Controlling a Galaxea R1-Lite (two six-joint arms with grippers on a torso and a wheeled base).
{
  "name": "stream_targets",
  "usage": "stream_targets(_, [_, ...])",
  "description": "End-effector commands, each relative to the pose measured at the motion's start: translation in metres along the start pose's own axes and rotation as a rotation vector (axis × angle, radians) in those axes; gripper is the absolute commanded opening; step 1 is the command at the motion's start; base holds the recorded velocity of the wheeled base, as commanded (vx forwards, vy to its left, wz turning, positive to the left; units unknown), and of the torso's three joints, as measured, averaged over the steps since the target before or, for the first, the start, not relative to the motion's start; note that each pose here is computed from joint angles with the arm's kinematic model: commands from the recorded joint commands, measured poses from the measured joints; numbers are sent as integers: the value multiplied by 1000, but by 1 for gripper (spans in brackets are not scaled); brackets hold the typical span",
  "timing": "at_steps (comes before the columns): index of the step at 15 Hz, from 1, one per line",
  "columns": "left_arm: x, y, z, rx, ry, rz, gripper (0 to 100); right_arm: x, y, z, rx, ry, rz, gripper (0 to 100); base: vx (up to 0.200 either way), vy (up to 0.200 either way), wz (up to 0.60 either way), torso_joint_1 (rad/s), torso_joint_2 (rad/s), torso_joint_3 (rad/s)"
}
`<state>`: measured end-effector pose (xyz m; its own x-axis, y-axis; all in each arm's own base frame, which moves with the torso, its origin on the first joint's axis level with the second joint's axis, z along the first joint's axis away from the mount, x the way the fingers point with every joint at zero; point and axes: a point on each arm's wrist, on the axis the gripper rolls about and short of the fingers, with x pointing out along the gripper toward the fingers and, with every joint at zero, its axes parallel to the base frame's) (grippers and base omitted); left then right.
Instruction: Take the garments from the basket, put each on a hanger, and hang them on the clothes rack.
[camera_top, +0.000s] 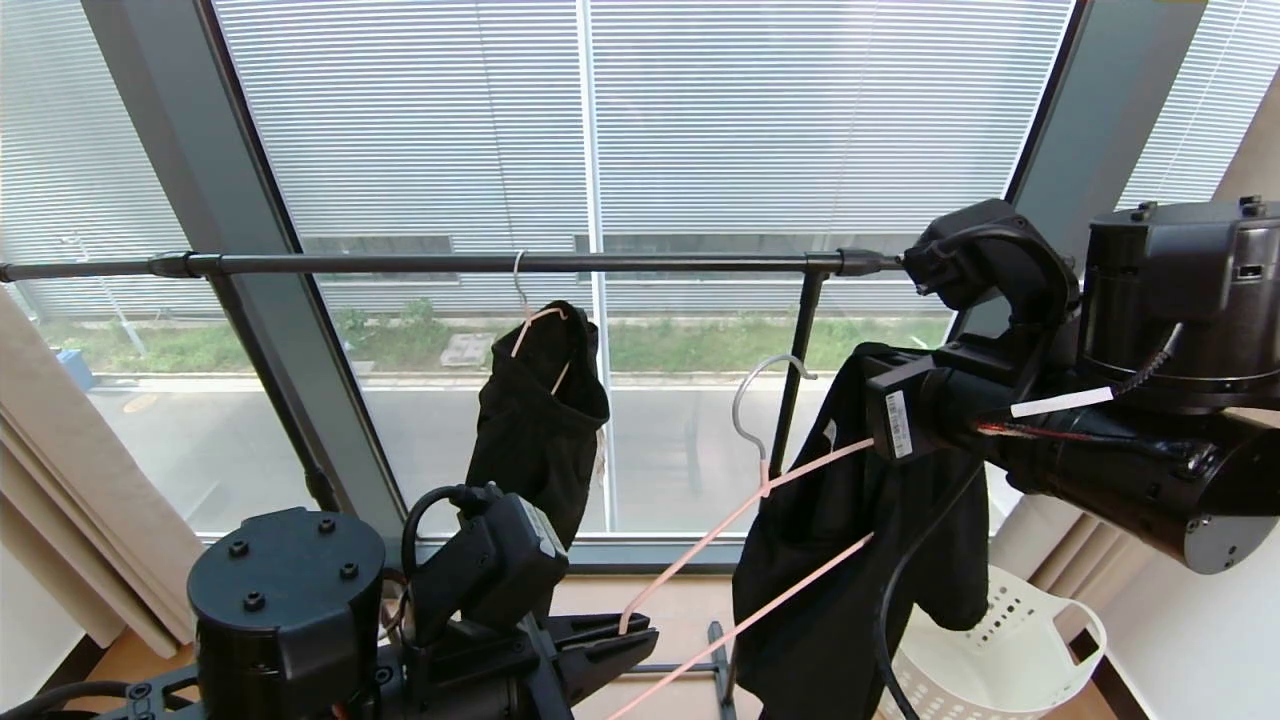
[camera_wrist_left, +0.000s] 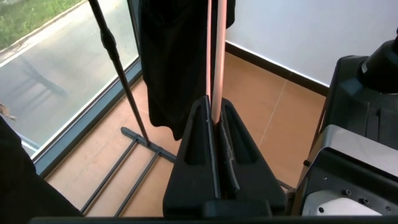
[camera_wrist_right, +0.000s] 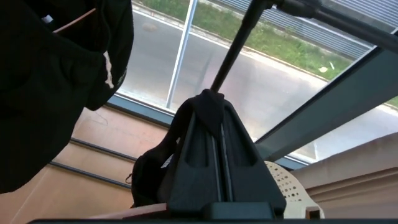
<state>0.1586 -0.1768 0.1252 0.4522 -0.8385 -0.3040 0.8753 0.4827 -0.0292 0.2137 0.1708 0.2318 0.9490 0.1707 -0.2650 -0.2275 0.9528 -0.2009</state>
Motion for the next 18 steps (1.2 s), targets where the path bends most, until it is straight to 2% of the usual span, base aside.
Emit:
stream_targets(1, [8, 3, -5, -27, 6, 5, 0, -16, 9, 1, 27, -23, 69, 0, 0, 0, 0, 0, 0, 0])
stream_targets(3, [11, 4, -4, -36, -19, 7, 0, -25, 18, -3, 34, -21, 128, 0, 0, 0, 0, 0, 0, 0])
stream_targets(8, [10, 4, -3, -34, -27, 6, 0, -43, 38, -3, 72, -35, 229, 0, 0, 0, 0, 0, 0, 0])
stream_targets(14, [-1, 3, 0, -30, -51, 15, 0, -60, 43, -5, 85, -45, 322, 0, 0, 0, 0, 0, 0, 0])
stream_targets(18, [-3, 3, 2, -28, -60, 17, 0, -67, 41, -8, 81, -45, 337, 0, 0, 0, 0, 0, 0, 0])
